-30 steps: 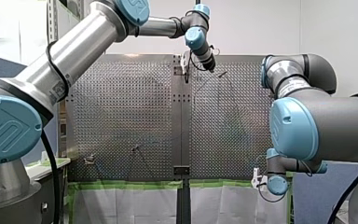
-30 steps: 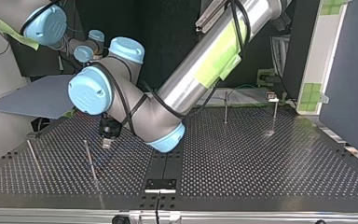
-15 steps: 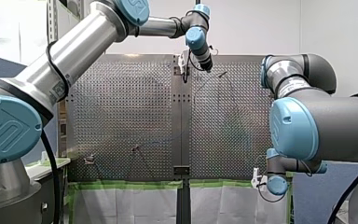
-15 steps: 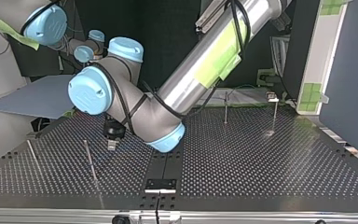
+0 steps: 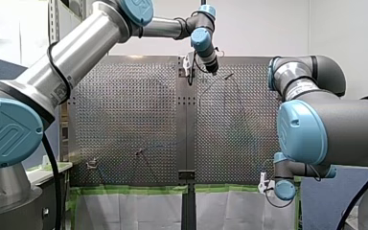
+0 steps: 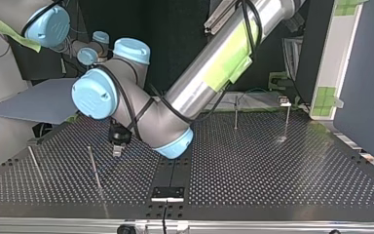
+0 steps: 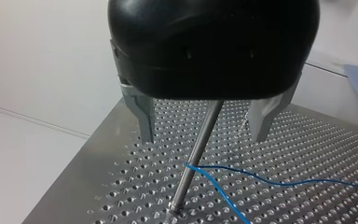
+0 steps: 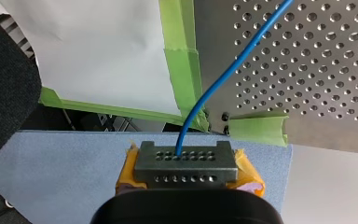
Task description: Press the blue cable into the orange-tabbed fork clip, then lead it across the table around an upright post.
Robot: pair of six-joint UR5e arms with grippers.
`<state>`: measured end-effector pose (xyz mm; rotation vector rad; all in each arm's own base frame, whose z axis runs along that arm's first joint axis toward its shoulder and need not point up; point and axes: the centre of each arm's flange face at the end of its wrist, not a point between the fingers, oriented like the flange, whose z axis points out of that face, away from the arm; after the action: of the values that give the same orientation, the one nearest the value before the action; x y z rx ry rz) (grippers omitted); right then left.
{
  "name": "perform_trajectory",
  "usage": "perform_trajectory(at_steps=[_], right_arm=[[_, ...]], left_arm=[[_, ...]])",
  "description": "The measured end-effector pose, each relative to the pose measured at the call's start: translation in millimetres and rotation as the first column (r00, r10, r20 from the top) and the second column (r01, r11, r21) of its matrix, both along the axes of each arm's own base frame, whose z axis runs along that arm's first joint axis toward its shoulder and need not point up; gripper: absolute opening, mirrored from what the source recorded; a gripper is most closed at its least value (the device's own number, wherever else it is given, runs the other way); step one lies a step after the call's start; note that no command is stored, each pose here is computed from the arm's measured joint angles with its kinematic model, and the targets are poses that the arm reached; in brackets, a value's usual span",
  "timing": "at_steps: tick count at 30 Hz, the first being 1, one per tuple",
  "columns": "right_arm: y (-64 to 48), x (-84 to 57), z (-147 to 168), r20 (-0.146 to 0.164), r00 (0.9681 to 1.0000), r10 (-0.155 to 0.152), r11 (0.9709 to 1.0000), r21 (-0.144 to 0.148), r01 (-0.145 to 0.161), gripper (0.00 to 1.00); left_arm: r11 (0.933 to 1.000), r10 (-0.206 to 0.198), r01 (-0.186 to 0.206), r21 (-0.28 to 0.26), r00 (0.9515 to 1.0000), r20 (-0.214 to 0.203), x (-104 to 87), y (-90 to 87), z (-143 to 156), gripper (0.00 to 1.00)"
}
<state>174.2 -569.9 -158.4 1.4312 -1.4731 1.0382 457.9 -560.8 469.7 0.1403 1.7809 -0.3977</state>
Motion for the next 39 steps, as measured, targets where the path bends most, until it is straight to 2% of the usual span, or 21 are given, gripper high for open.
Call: perform_trajectory(at_steps=[10,19,25,28,33,39], right_arm=[[0.7,-0.2,0,-0.002,1.0000,-0.001,1.0000,0.006,0.001,0.00],[0.8,-0.1,0,-0.007,1.0000,0.001,1.0000,0.006,-0.001,0.00],[1.1,-0.1,0,-0.007,1.0000,0.001,1.0000,0.008,-0.001,0.00],[1.1,-0.1,0,-0.007,1.0000,0.001,1.0000,0.008,-0.001,0.00],[1.0,1.6,0,-0.008,1.0000,0.004,1.0000,0.007,-0.004,0.00],[1.4,3.5,0,-0.009,0.9999,0.008,0.9999,0.007,-0.008,0.00]], left_arm=[[0.9999,-0.010,0.010,-0.005,0.9971,0.076,-15.3,13.5,26,0.98],[0.9989,0.000,0.007,-0.047,0.9891,0.147,-29.1,31.2,53,0.98],[0.9954,0.015,0.003,-0.096,0.9827,0.184,-37.2,44.7,70,0.98],[0.9907,0.023,0.004,-0.136,0.9802,0.197,-41.1,51.6,78,0.98],[0.9772,0.033,0.014,-0.212,0.9750,0.220,-51.2,63.4,92,0.98],[0.9646,0.036,0.036,-0.261,0.9640,0.264,-66.7,77.0,108,0.98]])
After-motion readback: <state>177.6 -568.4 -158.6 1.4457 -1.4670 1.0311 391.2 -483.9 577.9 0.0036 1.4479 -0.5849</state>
